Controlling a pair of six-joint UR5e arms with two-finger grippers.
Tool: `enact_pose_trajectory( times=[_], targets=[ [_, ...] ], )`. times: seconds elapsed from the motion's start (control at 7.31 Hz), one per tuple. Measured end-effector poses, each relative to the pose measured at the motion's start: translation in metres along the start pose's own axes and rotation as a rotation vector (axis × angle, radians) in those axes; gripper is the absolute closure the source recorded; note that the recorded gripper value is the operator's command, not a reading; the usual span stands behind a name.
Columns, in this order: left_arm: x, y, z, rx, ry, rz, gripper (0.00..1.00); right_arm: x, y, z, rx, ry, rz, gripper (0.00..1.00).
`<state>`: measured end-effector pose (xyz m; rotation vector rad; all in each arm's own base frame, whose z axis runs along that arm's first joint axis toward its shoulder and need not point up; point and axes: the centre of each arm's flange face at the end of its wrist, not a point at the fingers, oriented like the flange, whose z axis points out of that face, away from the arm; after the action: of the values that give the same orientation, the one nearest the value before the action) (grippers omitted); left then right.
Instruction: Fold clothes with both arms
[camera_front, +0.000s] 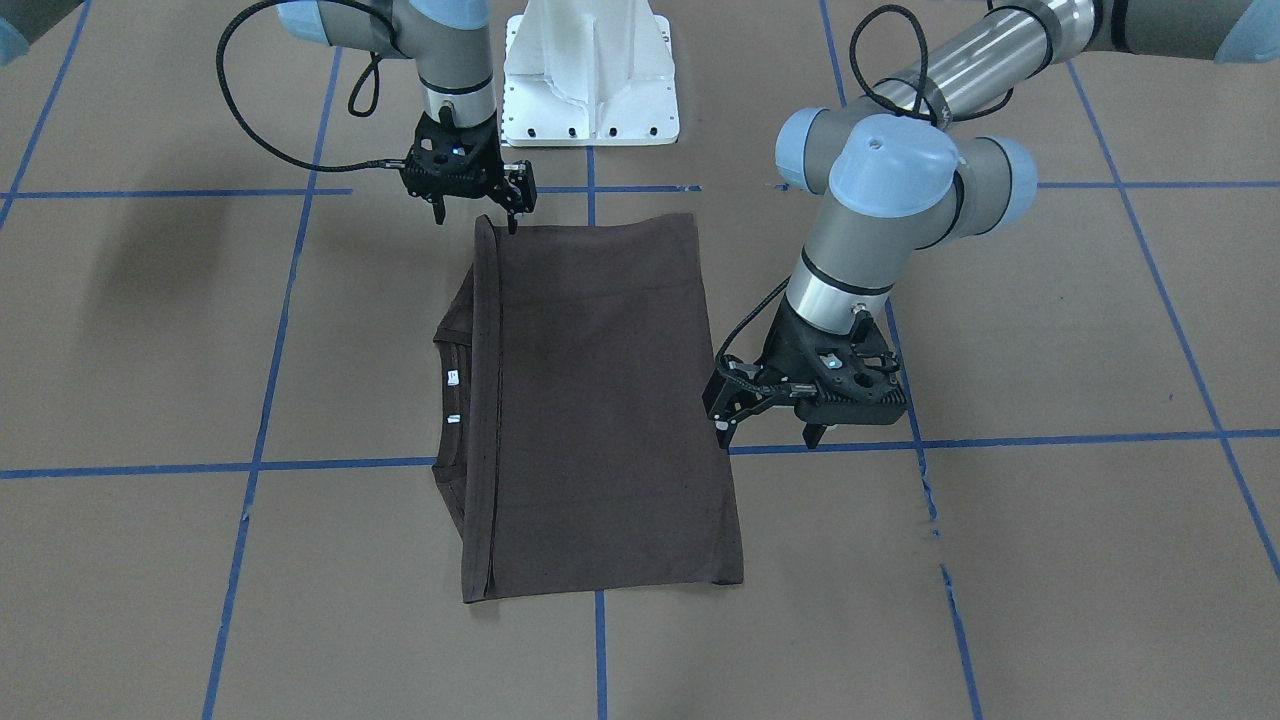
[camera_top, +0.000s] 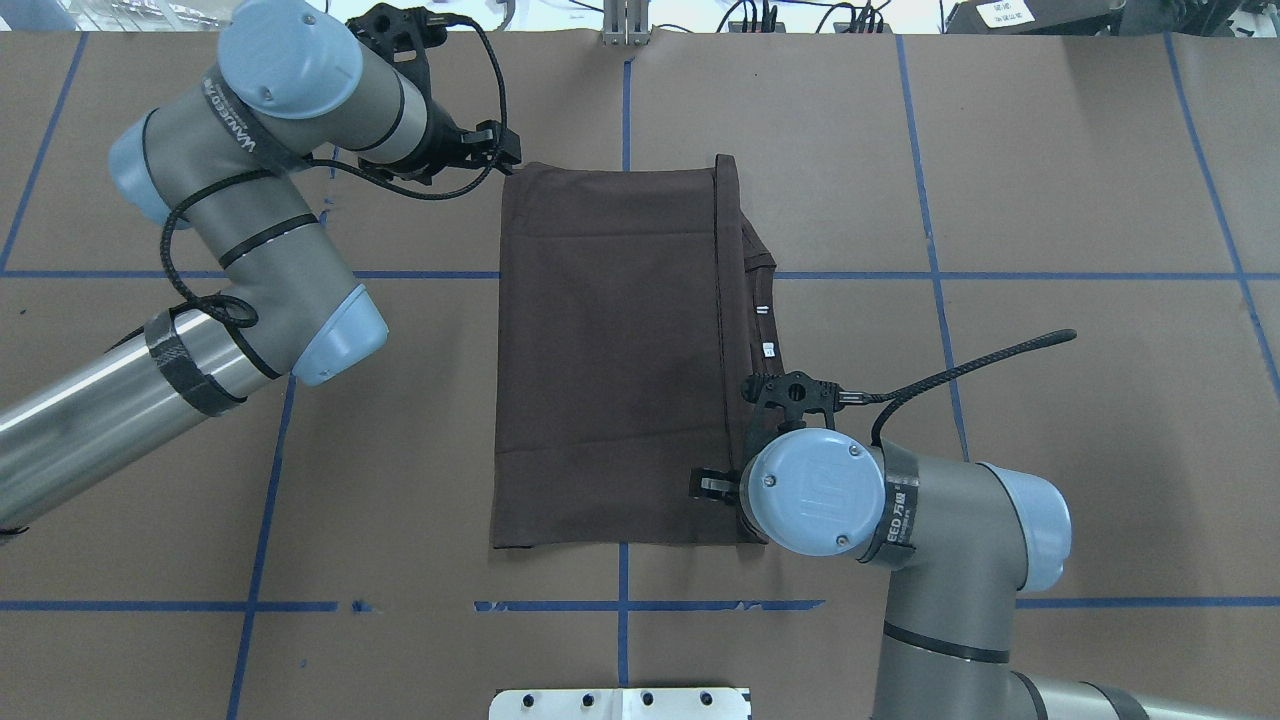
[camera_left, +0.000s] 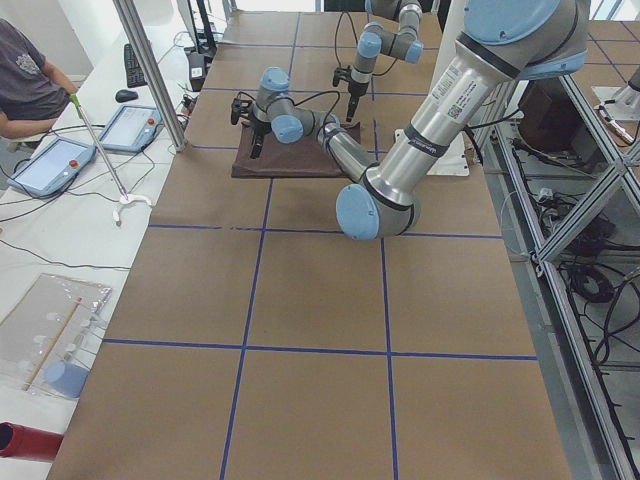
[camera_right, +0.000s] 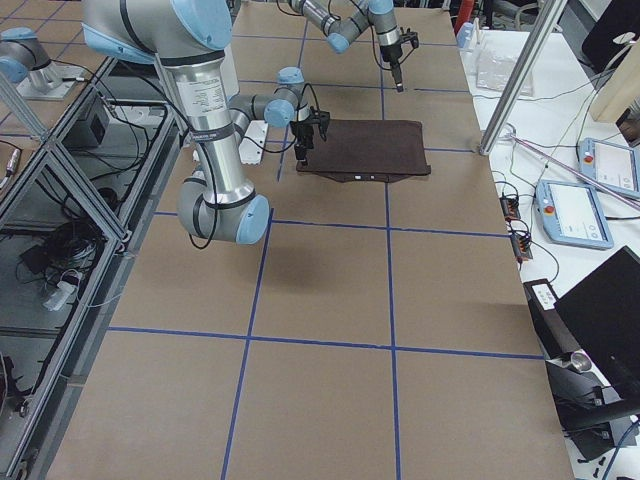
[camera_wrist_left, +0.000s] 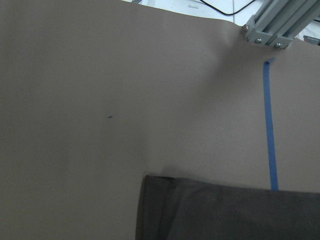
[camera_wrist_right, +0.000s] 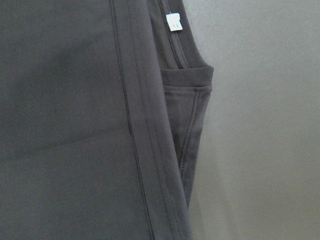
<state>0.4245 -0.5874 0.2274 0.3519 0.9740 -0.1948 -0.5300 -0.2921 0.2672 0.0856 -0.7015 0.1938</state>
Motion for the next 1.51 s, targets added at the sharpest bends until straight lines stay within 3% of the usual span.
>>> enact_pose_trajectory(
  times=[0.27,0.41,0.82,1.51],
  targets=[
    [-0.004,0.004,-0.006,-0.009,0.005,0.003,0.0,0.001,-0.004,0.009,-0.106,0.02,-0.052,0.0],
    [-0.005,0.005,-0.006,-0.011,0.005,0.003,0.0,0.003,-0.007,0.014,-0.133,0.028,-0.066,0.0],
    [-0.006,0.005,-0.006,-0.011,0.007,0.003,0.0,0.007,-0.011,0.034,-0.158,0.06,-0.085,0.0],
    [-0.007,0.005,-0.006,-0.01,0.009,0.003,0.0,0.007,-0.006,0.038,-0.21,0.063,-0.082,0.0]
  ],
)
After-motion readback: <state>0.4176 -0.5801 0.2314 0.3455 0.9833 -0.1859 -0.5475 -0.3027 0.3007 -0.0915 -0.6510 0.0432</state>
